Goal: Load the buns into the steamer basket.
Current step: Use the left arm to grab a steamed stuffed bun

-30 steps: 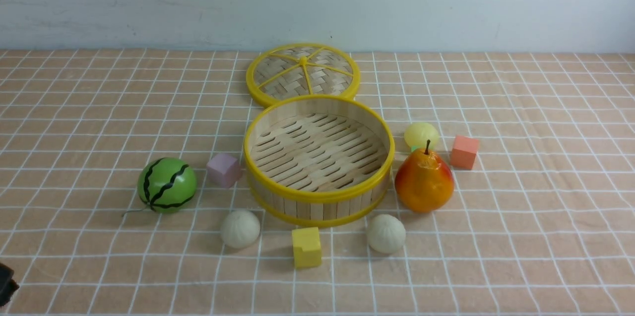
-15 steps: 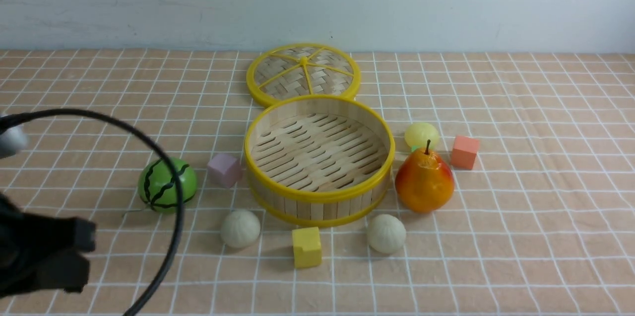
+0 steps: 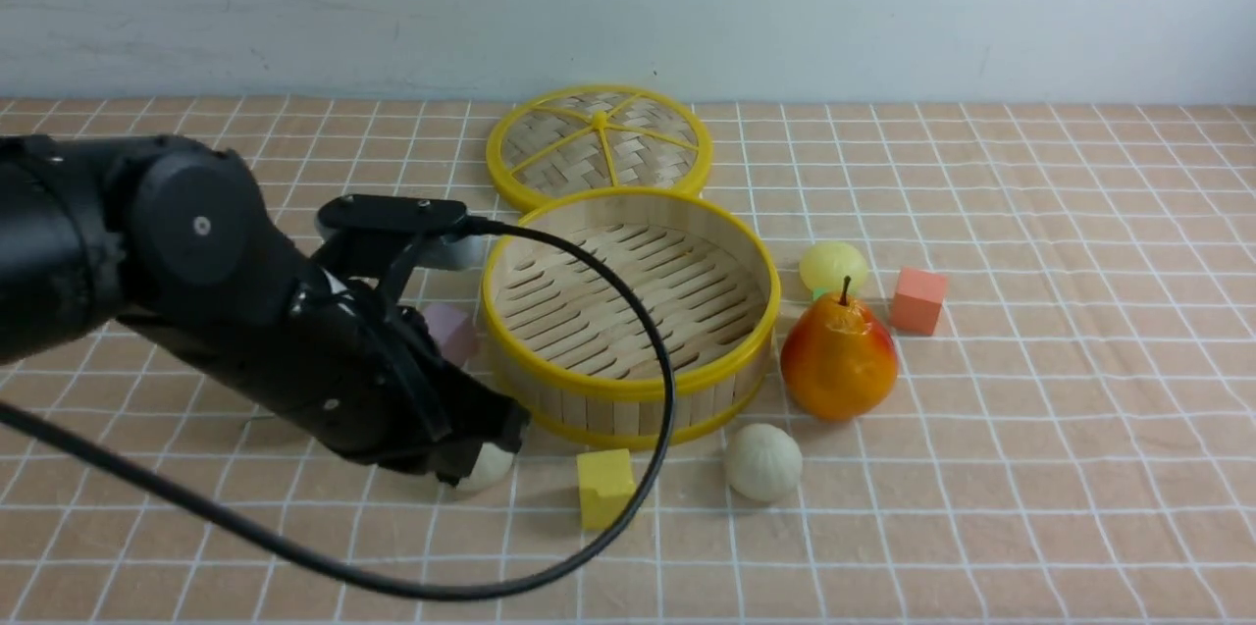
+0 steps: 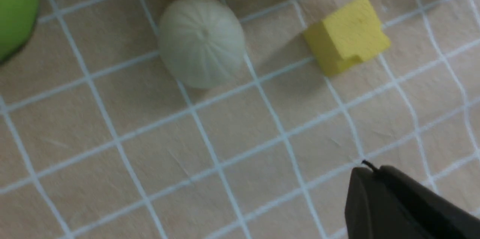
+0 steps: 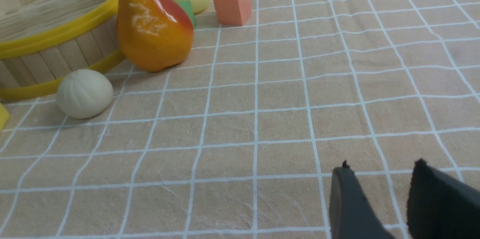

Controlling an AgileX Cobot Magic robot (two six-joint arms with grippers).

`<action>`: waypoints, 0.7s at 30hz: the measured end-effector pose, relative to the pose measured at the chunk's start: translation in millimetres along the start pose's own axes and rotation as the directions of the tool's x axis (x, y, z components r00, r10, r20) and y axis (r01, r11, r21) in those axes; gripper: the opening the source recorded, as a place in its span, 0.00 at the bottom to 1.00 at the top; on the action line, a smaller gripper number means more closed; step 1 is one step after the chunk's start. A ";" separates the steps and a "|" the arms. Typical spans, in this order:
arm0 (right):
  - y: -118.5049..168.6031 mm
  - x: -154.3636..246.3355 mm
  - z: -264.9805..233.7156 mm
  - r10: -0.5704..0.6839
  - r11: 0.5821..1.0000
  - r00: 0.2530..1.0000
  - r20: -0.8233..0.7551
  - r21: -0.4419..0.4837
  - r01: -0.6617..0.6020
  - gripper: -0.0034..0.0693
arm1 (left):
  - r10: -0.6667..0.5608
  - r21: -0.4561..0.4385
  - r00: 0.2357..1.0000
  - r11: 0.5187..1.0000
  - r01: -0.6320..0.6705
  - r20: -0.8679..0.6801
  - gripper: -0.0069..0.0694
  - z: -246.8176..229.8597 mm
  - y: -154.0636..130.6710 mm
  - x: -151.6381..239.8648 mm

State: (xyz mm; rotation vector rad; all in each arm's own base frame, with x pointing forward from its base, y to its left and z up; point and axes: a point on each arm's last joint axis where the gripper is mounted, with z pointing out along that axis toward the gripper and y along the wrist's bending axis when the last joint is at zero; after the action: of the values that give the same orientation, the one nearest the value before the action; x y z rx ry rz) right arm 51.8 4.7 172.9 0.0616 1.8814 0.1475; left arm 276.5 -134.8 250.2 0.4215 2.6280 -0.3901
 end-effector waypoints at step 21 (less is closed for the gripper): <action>0.0 0.0 0.0 0.000 1.000 1.000 0.000 0.000 0.000 0.38 | -0.038 -0.082 0.997 0.996 0.044 0.074 0.54 71.2 36.6 -20.8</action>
State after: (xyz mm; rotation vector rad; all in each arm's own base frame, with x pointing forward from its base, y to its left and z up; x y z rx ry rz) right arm 51.8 4.7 172.9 0.0616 1.8814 0.1475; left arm 334.6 -130.1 191.4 0.3205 2.5754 -0.3012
